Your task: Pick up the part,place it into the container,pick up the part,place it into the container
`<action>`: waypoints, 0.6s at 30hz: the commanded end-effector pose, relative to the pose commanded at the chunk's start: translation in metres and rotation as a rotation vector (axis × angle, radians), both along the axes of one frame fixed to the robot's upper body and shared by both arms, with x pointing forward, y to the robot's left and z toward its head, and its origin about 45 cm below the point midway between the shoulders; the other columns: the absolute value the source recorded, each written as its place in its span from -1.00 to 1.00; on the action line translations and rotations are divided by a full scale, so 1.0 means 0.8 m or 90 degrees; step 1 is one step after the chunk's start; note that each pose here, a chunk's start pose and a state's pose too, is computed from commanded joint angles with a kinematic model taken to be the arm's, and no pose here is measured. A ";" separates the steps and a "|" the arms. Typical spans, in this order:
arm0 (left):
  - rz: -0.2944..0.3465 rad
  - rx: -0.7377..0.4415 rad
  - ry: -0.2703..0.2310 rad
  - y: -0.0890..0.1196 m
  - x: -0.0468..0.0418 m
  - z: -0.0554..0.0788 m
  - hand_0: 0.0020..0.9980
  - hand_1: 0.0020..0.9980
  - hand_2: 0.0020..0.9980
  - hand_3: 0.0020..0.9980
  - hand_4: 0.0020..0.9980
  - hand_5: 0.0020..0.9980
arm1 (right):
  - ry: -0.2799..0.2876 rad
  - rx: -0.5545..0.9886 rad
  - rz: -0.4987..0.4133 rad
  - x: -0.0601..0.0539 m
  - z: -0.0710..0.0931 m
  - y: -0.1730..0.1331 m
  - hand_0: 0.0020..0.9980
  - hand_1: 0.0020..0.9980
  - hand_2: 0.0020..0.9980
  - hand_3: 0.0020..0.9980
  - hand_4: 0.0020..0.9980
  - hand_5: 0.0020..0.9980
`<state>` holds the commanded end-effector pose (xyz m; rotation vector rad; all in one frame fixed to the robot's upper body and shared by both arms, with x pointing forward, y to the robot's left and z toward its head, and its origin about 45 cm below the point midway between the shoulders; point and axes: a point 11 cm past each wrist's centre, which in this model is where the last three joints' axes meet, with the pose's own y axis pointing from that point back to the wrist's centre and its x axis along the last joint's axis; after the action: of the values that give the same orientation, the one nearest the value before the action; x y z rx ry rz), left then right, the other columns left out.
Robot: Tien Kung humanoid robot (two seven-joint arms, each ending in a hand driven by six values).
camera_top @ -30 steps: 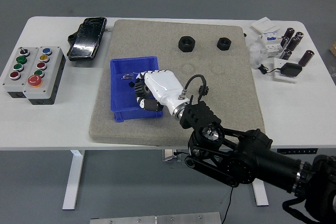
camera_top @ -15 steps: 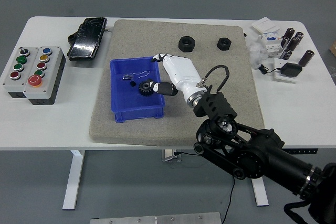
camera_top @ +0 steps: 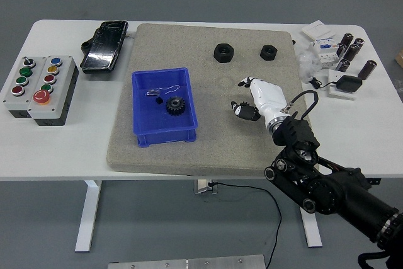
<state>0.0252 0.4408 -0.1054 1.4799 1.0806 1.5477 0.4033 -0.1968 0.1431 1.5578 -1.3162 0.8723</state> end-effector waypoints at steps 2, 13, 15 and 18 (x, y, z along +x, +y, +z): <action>-0.001 0.000 0.000 0.000 0.001 0.000 0.33 0.25 0.16 0.23 0.42 -0.27 | 0.005 -0.007 -0.001 0.000 -0.005 -0.002 0.24 0.36 0.47 0.48 0.46 -0.32; -0.004 0.000 0.002 0.000 0.000 0.000 0.33 0.25 0.16 0.23 0.42 -0.28 | 0.032 -0.025 0.001 -0.004 -0.025 -0.007 0.15 0.27 0.28 0.35 -0.09 -0.51; -0.004 0.000 0.002 0.000 0.000 0.000 0.33 0.25 0.16 0.23 0.42 -0.28 | 0.033 -0.024 0.003 -0.005 -0.026 -0.006 0.15 0.18 0.05 0.14 -0.56 -0.95; -0.005 0.000 0.001 0.000 0.001 0.000 0.33 0.25 0.16 0.23 0.42 -0.28 | 0.028 -0.022 0.006 -0.005 -0.026 -0.003 0.15 0.18 0.05 0.14 -0.56 -0.95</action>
<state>0.0258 0.4406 -0.1055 1.4834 1.0750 1.5411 0.3990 -0.1993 0.1223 1.5485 -1.2573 0.8579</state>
